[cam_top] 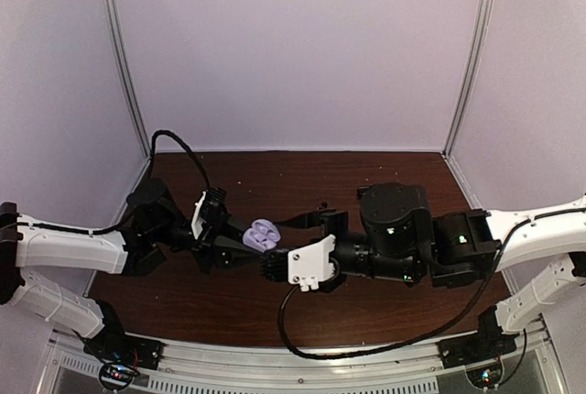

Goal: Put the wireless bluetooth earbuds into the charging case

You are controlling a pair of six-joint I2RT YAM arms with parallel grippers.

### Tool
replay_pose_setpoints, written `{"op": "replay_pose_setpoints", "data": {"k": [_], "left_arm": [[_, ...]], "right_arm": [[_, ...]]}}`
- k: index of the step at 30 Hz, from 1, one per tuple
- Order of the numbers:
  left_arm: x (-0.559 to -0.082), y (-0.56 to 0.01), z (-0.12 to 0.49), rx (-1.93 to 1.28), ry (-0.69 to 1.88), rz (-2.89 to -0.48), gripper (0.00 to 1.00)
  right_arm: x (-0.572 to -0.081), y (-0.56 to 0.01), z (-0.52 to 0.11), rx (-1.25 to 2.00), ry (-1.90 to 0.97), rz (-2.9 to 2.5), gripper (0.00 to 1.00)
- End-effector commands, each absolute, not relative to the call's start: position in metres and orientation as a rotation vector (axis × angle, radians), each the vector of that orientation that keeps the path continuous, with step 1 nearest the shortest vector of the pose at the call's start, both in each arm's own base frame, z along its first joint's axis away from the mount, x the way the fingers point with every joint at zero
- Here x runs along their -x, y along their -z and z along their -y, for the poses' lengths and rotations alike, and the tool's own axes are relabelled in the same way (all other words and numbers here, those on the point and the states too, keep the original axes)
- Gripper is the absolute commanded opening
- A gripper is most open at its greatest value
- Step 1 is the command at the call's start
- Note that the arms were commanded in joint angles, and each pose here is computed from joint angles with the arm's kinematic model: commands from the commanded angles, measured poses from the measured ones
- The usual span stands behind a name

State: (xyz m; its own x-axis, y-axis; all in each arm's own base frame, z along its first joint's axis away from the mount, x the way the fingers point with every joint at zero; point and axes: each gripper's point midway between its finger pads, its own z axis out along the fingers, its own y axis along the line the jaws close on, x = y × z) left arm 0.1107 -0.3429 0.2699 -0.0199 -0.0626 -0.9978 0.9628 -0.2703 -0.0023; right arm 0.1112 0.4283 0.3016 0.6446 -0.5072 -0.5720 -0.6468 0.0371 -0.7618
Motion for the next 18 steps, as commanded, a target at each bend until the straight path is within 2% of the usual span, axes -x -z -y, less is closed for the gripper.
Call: {"op": "replay_pose_setpoints", "data": {"k": [1, 6, 11, 18], "left_arm": [[-0.122, -0.292, 0.336, -1.242, 1.415, -0.947, 0.0], [-0.145, -0.304, 0.323, -1.106, 1.347, -0.918, 0.0], [-0.151, -0.317, 0.314, -1.038, 1.266, -0.822, 0.0], [-0.158, -0.319, 0.309, -0.991, 1.204, -0.784, 0.0]], "right_arm": [[-0.119, -0.331, -0.42, 1.472, -0.179, -0.975, 0.65], [-0.13, -0.352, -0.411, 1.317, -0.277, -0.999, 0.69], [-0.166, -0.37, -0.396, 1.098, -0.512, -1.128, 0.74], [-0.199, -0.36, -0.4, 0.999, -0.784, -1.27, 0.7]]}}
